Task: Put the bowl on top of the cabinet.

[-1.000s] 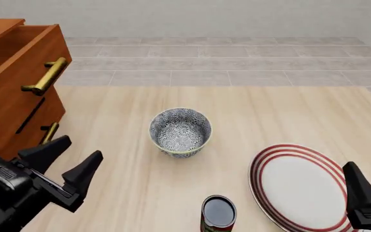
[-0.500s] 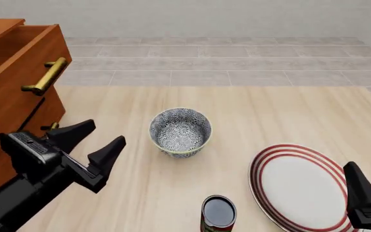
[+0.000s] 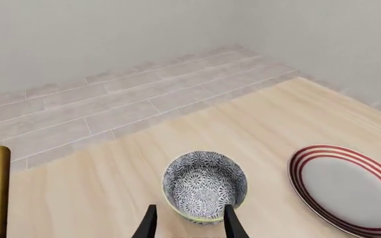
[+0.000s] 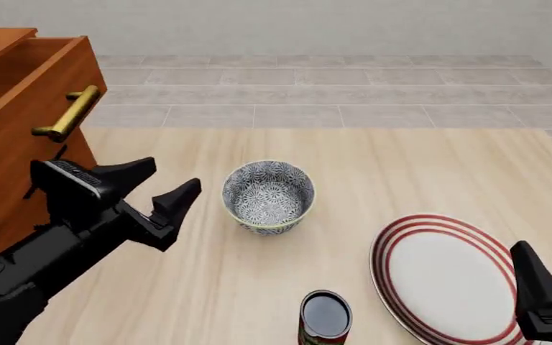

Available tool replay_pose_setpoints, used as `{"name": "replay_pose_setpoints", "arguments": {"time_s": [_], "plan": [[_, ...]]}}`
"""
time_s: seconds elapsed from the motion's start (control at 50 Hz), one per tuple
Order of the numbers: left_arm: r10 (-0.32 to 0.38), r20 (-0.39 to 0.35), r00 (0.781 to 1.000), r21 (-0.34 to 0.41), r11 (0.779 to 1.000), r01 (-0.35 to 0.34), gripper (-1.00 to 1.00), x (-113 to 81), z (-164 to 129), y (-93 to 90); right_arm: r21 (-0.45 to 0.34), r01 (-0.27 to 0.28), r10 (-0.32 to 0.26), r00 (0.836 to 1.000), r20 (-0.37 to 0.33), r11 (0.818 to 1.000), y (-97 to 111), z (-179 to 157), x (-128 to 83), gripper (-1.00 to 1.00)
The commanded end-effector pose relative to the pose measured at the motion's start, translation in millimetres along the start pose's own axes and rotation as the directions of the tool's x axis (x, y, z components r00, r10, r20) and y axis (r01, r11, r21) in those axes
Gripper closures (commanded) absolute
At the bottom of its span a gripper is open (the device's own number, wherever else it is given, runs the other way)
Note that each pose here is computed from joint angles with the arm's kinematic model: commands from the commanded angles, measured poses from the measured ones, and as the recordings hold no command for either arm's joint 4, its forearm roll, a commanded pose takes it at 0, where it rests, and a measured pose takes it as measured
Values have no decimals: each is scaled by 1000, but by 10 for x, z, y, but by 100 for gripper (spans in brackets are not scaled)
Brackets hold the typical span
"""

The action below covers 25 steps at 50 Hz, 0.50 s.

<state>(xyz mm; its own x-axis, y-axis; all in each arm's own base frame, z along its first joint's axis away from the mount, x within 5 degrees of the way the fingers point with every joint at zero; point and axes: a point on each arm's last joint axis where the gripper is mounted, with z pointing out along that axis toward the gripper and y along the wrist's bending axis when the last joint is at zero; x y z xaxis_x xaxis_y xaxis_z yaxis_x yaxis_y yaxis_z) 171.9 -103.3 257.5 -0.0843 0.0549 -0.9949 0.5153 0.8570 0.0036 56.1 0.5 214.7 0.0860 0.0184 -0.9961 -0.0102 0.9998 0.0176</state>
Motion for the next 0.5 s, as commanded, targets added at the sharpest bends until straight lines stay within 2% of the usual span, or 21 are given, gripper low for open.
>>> {"name": "replay_pose_setpoints", "arguments": {"time_s": [0.02,0.08,0.1,0.16,0.3,0.38,0.5], "plan": [[-13,-52,999,-27,1000,12,-100,-20,145,58,1,-2,2,1000,-1,1000,0,0,-2,-100],[-16,-59,998,-16,1000,15,-100,-43,179,34,1,-1,1,1000,-1,1000,0,0,-2,-100],[12,-74,997,-4,1000,-12,-100,-31,221,12,0,-1,1,1000,-1,1000,0,0,-2,-100],[-5,-63,998,1,1000,6,-100,-38,224,-2,3,2,-2,1000,0,1000,-1,0,-4,-100],[4,-95,995,3,1000,-4,-100,-13,356,-5,5,0,0,1000,0,1000,-3,0,-2,-100],[-19,-111,994,-2,1000,19,-100,-2,424,0,6,2,-2,1000,-1,1000,-3,1,-2,-100],[-3,-123,992,4,1000,4,-100,4,483,-10,9,3,-3,1000,-2,1000,-5,5,0,-100]]}}
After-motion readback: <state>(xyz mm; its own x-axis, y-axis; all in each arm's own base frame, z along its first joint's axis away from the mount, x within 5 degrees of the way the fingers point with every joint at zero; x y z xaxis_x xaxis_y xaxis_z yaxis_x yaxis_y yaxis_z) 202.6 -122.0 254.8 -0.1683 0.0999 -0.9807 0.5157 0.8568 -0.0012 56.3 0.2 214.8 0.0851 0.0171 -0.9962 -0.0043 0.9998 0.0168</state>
